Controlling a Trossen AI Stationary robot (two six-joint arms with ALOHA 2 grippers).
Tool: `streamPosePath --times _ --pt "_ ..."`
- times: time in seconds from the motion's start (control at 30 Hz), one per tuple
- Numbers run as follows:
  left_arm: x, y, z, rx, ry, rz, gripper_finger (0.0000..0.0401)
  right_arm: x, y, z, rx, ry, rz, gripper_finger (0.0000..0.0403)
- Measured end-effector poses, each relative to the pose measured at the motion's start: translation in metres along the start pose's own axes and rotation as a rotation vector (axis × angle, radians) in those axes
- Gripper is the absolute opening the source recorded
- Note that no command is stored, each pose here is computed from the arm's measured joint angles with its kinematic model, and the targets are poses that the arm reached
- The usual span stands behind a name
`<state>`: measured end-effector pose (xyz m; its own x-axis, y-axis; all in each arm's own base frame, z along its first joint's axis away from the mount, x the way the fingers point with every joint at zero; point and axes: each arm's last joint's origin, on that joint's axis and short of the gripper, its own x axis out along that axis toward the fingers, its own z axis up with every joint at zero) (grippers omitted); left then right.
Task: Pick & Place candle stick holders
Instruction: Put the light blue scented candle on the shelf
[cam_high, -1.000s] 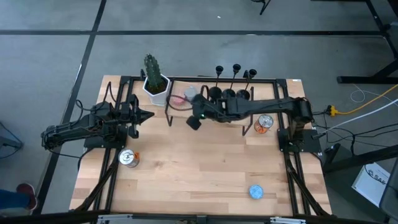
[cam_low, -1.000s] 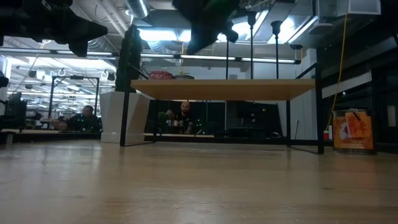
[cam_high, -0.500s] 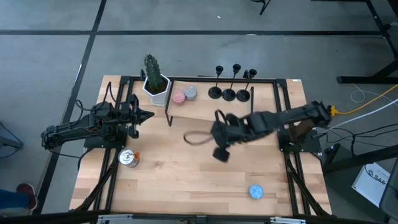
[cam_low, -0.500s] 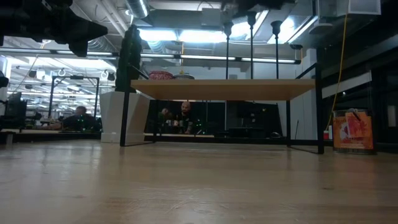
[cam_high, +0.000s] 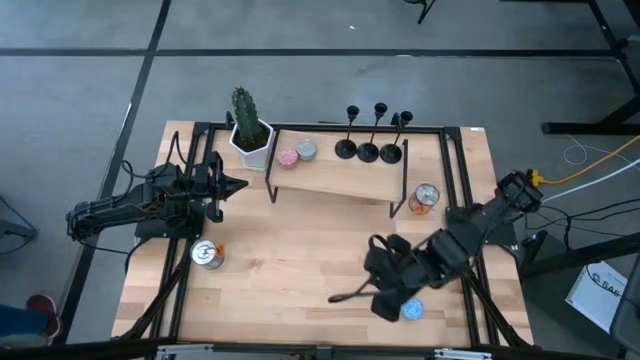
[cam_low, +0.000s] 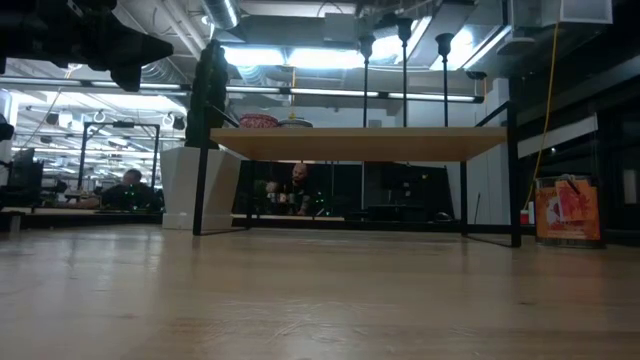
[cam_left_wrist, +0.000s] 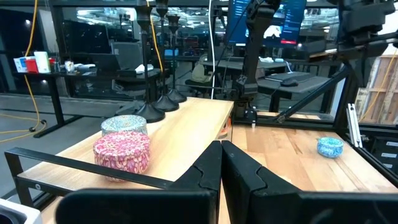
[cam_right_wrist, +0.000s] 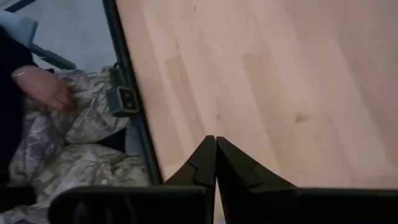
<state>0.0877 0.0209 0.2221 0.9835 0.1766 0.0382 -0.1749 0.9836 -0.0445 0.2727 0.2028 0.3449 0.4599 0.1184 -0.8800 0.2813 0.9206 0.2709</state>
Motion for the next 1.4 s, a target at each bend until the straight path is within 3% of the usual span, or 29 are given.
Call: streamPosePath --times 0.17,0.33,0.6,0.8,1.0,1.23,1.4 --pt "0.000 0.000 0.000 0.000 0.000 0.000 0.0006 -0.005 0.007 -0.023 0.119 0.055 -0.040 0.0013" --pt "0.000 0.000 0.000 0.000 0.000 0.000 0.0006 -0.010 0.009 -0.044 0.325 0.086 -0.119 0.0013" --pt "0.000 0.000 0.000 0.000 0.000 0.000 0.0006 -0.013 0.023 -0.070 0.551 0.066 -0.128 0.0013" --pt "0.000 0.000 0.000 0.000 0.000 0.000 0.0006 -0.008 0.031 -0.086 0.605 0.022 -0.158 0.0013" --pt "0.000 0.000 0.000 0.000 0.000 0.000 0.0006 -0.004 0.027 -0.091 0.547 0.025 -0.231 0.0013" --pt "0.000 0.000 0.000 0.000 0.000 0.000 0.0006 -0.007 0.010 -0.088 0.515 0.026 -0.399 0.0013" --pt "0.000 0.000 0.000 0.000 0.000 0.000 0.0006 -0.007 0.009 -0.089 0.530 0.095 -0.414 0.0013"
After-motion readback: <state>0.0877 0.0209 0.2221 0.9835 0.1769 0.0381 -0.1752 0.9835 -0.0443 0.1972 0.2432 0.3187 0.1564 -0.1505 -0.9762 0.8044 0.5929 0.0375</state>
